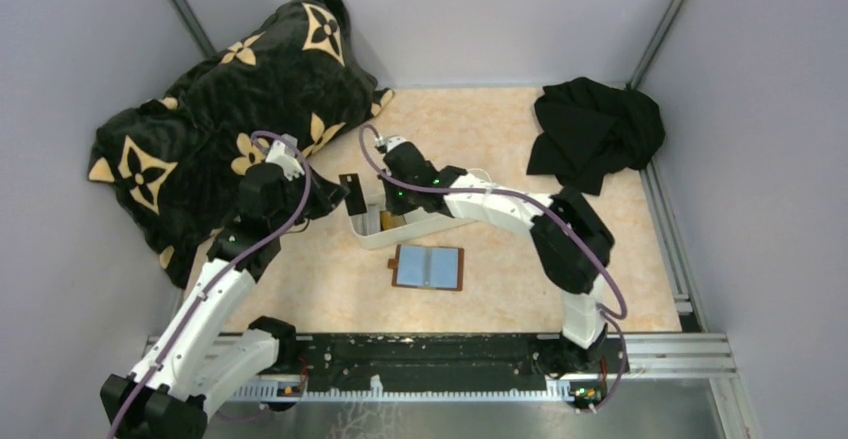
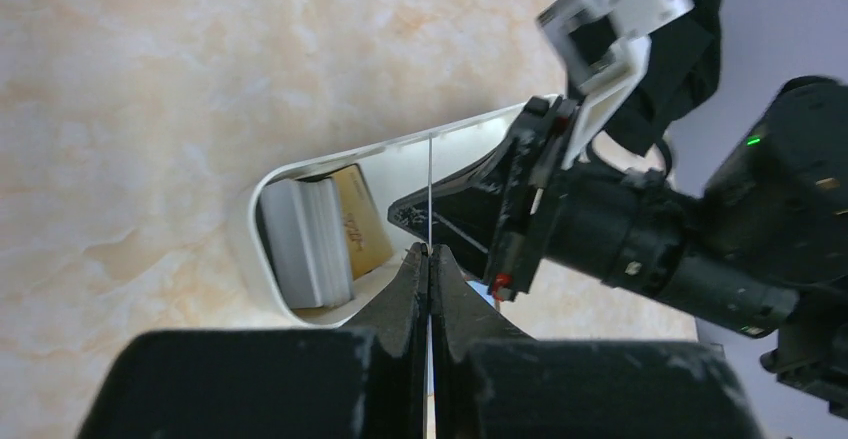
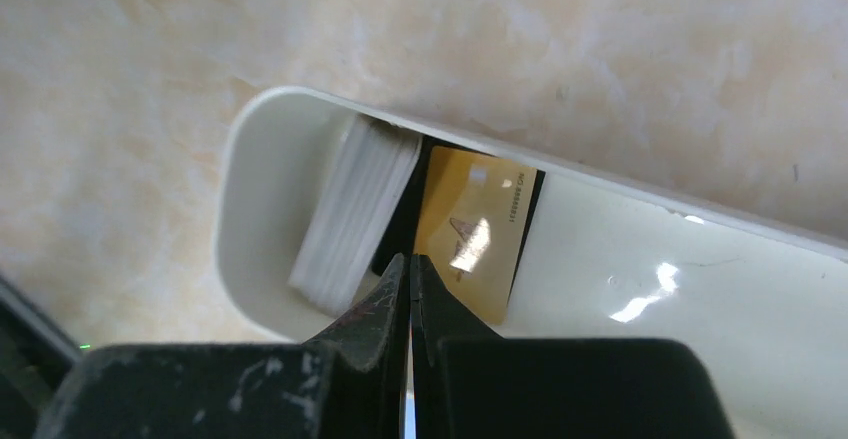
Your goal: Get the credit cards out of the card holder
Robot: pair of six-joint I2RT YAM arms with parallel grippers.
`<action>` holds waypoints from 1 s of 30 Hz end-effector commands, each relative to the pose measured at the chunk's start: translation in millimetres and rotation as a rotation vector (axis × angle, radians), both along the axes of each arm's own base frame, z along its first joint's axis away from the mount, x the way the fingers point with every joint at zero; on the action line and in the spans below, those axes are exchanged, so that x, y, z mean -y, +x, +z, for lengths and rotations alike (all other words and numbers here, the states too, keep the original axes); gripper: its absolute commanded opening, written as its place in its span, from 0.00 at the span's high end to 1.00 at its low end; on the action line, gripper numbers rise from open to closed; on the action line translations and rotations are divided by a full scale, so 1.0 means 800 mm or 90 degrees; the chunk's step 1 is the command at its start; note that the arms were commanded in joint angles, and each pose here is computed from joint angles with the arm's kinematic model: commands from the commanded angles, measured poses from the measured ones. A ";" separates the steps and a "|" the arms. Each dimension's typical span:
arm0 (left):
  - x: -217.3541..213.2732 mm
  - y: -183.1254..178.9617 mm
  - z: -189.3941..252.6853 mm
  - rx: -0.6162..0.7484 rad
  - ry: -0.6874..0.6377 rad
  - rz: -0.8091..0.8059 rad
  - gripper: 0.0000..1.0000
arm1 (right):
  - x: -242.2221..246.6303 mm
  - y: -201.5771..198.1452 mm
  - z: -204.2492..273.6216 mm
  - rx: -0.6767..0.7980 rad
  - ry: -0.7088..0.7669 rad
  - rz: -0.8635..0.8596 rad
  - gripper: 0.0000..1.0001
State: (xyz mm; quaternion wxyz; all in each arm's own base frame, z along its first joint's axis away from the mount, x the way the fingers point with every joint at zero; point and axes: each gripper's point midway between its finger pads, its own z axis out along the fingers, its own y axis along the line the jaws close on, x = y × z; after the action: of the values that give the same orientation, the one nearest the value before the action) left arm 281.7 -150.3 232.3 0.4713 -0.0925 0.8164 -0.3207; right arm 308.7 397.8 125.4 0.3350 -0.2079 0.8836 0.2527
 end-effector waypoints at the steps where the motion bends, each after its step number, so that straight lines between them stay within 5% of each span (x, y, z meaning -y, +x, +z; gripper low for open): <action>1: -0.026 -0.005 -0.004 -0.007 0.037 0.032 1.00 | 0.000 -0.003 -0.017 0.019 -0.109 -0.005 1.00; 30: -0.038 -0.016 -0.029 -0.028 0.031 0.039 1.00 | -0.056 -0.017 -0.037 0.028 -0.125 0.060 1.00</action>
State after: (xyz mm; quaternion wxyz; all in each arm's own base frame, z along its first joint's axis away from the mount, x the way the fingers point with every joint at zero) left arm 271.5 -120.7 214.4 0.4682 -0.1133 0.8303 -0.2803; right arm 290.7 418.2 67.5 0.2888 -0.2728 0.9046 0.1543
